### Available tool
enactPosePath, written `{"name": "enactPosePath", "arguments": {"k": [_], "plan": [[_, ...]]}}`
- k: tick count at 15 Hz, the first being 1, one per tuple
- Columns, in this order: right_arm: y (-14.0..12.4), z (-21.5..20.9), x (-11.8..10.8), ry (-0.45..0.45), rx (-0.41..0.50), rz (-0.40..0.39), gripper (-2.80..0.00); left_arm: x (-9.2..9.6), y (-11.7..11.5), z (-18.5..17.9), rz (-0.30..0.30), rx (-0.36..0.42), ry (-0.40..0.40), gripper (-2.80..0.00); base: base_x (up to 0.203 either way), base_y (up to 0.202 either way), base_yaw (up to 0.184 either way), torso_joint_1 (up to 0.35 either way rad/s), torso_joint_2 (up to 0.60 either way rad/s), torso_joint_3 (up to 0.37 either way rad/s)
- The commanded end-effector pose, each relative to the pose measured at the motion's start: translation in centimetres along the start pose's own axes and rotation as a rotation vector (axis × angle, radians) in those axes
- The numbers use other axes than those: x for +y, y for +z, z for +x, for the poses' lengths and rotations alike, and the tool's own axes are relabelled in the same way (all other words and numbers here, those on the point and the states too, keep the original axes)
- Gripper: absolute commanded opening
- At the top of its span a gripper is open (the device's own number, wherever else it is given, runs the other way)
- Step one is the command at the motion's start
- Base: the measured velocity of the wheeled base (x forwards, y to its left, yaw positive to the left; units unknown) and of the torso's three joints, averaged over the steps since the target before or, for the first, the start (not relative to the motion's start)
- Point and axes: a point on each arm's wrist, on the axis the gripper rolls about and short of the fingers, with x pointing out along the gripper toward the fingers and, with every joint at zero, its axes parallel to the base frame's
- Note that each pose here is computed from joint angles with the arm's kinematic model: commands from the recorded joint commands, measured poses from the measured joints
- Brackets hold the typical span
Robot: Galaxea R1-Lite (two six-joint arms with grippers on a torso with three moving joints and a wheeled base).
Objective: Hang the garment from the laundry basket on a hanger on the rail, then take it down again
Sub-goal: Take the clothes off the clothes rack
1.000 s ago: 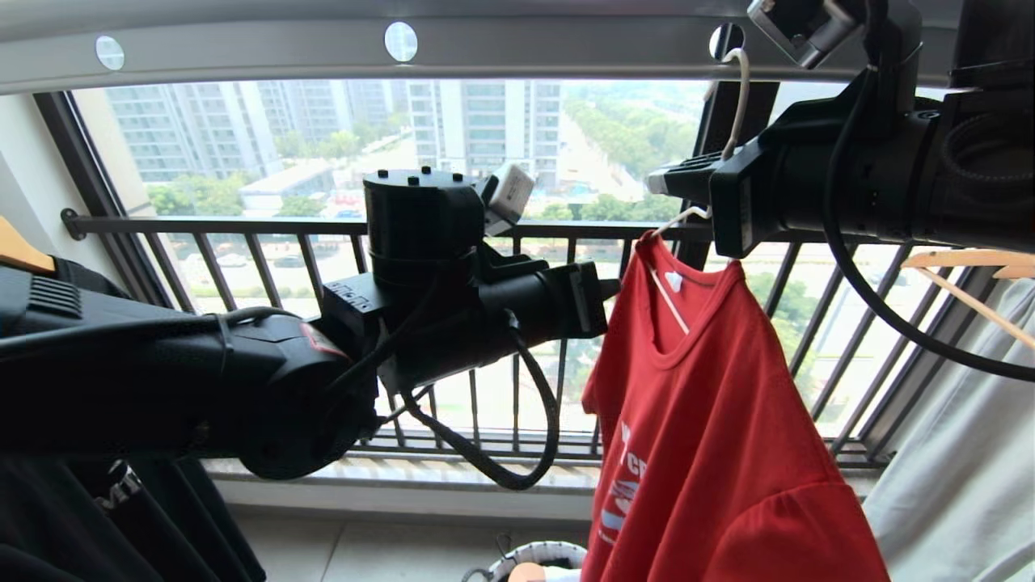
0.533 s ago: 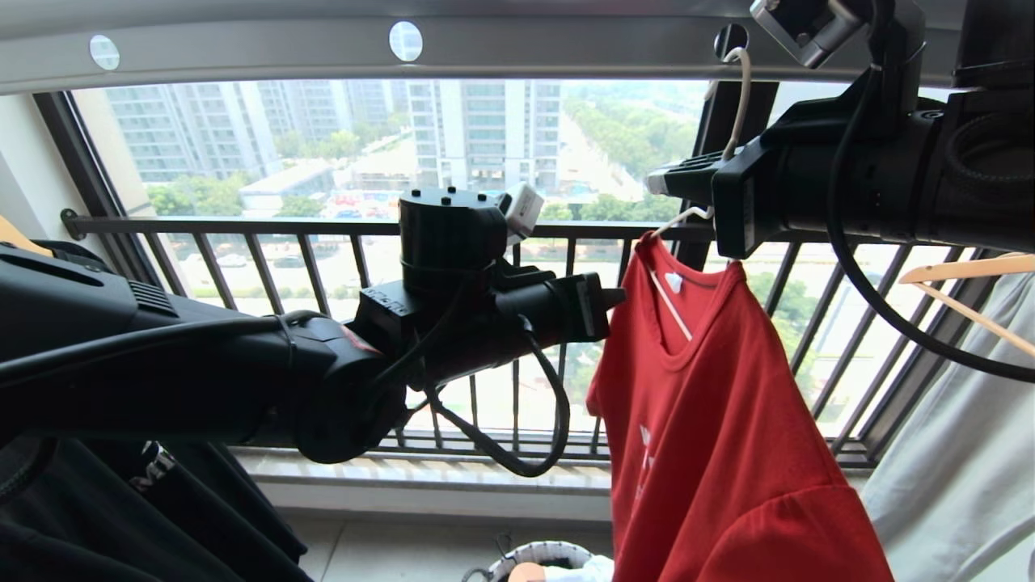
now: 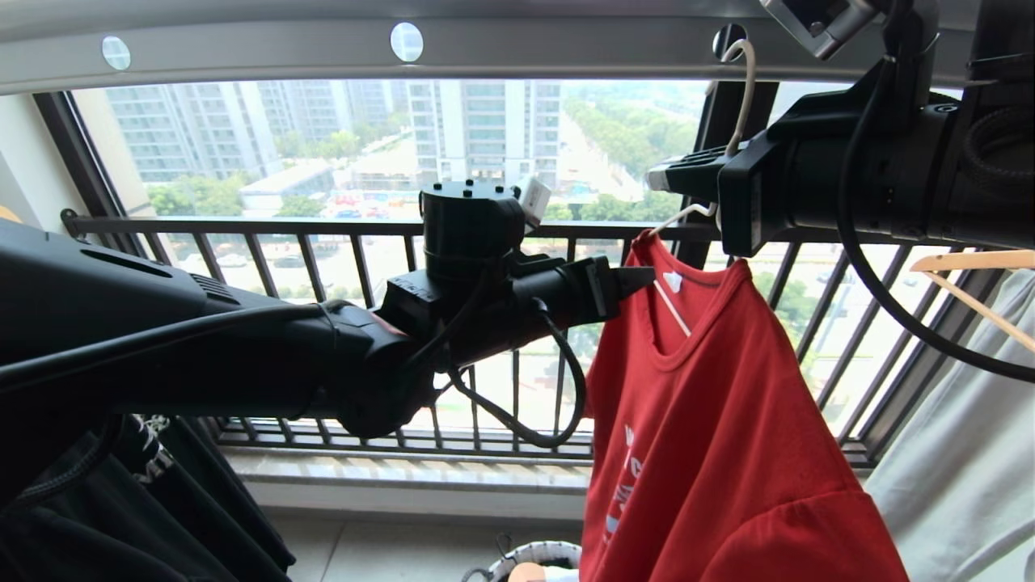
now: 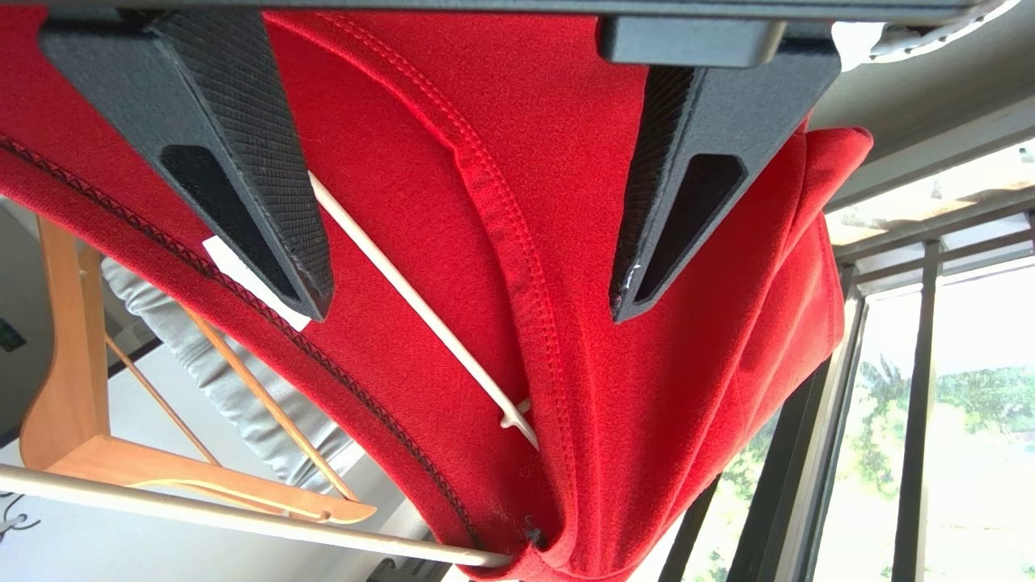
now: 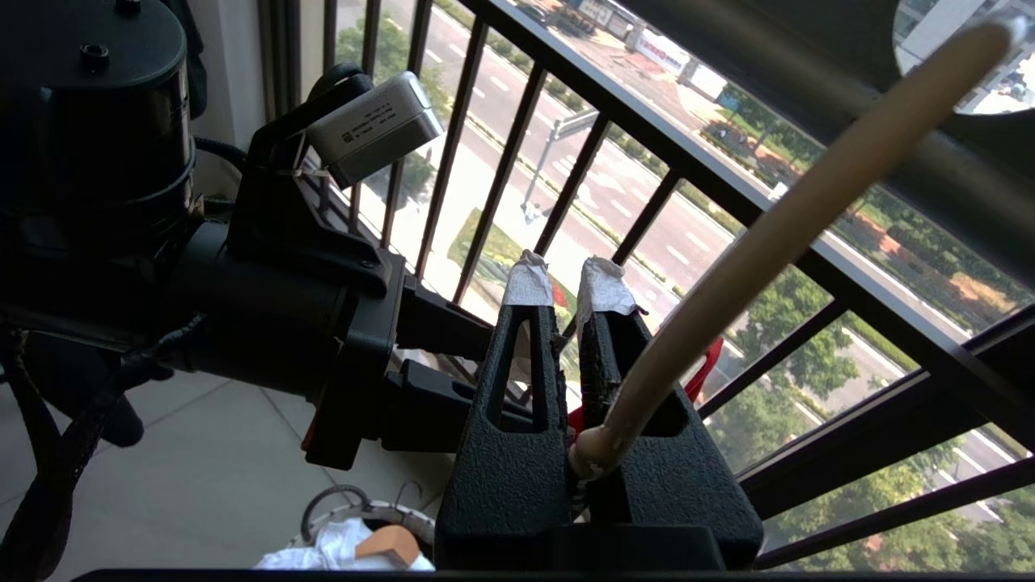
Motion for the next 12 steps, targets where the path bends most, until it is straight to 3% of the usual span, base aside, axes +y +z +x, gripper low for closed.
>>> {"name": "enactPosePath", "arguments": {"k": [1,6,12], "plan": [[0.0,0.0,0.1,0.010,-0.004,-0.003,-2.80,0.6,0.0,0.8,0.002,-0.008,0.005,0.00,0.000,0.000,0.000,0.000,0.00,0.000],[0.1,-0.1,0.1,0.013,-0.008,-0.003,-2.80,2.6,-0.4,3.2,0.095,-0.055,0.108,0.00,0.000,0.000,0.000,0.000,0.00,0.000],[0.0,0.1,0.1,0.014,-0.004,-0.017,-2.80,3.5,-0.9,4.0,0.170,-0.087,0.201,0.00,0.000,0.000,0.000,0.000,0.00,0.000]]}}
